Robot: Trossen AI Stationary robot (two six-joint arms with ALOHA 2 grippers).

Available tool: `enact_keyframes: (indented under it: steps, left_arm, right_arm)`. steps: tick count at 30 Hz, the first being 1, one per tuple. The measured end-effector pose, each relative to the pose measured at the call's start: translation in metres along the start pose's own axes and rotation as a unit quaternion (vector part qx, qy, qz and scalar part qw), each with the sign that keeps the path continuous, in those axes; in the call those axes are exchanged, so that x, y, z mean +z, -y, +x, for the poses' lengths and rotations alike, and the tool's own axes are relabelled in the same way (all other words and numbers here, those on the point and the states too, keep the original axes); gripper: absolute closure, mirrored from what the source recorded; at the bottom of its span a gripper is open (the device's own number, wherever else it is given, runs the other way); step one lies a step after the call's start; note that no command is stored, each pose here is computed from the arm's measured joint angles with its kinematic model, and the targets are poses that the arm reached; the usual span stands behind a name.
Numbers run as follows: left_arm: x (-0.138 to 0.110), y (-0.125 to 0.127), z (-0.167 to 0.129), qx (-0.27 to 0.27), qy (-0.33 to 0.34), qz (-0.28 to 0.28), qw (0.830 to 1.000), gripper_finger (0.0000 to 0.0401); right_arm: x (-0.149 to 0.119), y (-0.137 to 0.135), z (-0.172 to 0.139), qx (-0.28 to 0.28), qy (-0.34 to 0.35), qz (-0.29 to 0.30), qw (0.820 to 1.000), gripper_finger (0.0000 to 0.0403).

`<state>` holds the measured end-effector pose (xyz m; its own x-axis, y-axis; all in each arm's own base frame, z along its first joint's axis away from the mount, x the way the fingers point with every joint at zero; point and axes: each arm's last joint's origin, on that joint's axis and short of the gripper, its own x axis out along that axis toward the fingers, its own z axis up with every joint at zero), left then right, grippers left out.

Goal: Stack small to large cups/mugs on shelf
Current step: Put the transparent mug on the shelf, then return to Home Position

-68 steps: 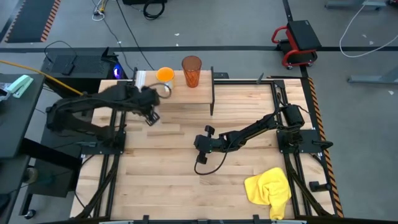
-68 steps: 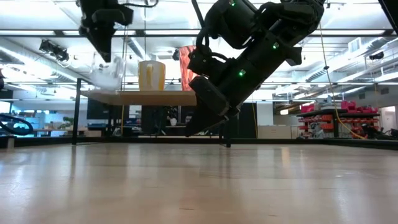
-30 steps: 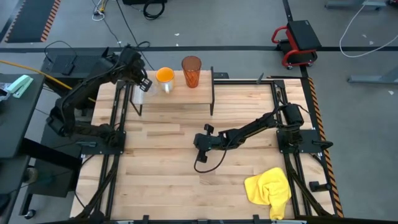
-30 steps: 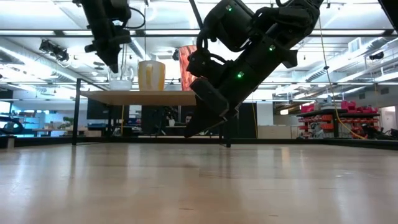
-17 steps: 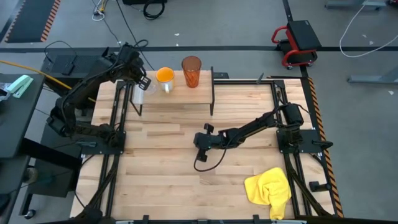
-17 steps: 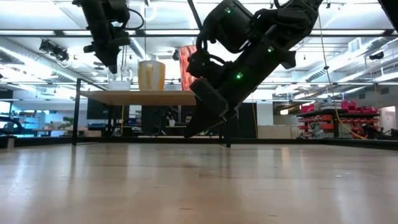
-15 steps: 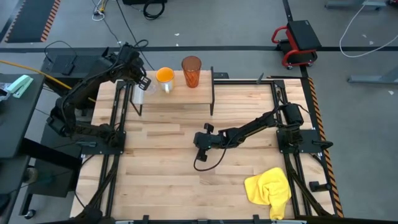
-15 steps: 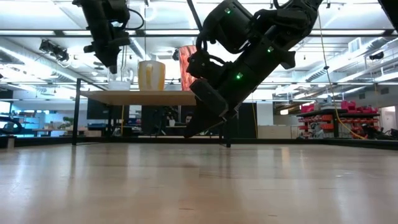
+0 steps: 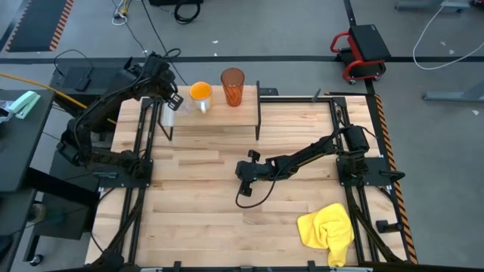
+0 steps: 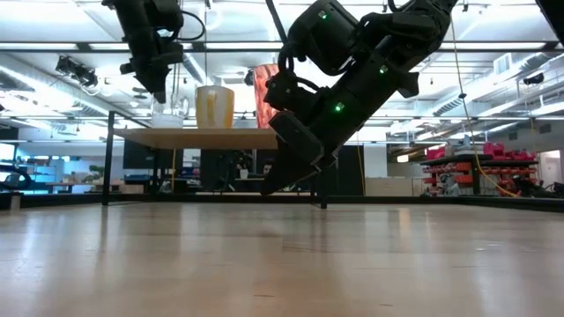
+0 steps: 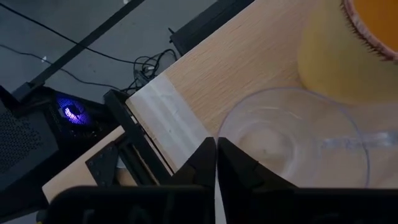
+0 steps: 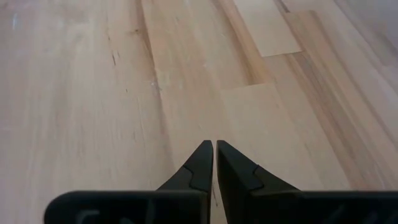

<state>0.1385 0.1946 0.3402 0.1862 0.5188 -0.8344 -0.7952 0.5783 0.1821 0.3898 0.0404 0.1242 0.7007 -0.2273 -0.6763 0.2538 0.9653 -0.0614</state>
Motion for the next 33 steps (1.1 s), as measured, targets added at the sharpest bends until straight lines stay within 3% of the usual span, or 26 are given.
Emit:
enact_keyframes:
  steps: [12, 25, 33]
  left_arm:
    - [0.004, 0.000, -0.011, -0.001, 0.012, -0.021, 1.000, 0.0355]
    - [0.002, 0.000, -0.013, -0.002, 0.002, -0.023, 1.000, 0.0359]
    - [-0.012, -0.003, -0.047, -0.003, 0.055, -0.062, 0.997, 0.0373]
  right_arm:
    - [0.000, 0.000, 0.000, 0.000, 0.000, 0.000, 1.000, 0.0373]
    - [0.000, 0.000, 0.000, 0.000, 0.000, 0.000, 1.000, 0.0373]
    - [0.000, 0.000, 0.000, 0.000, 0.000, 0.000, 1.000, 0.0373]
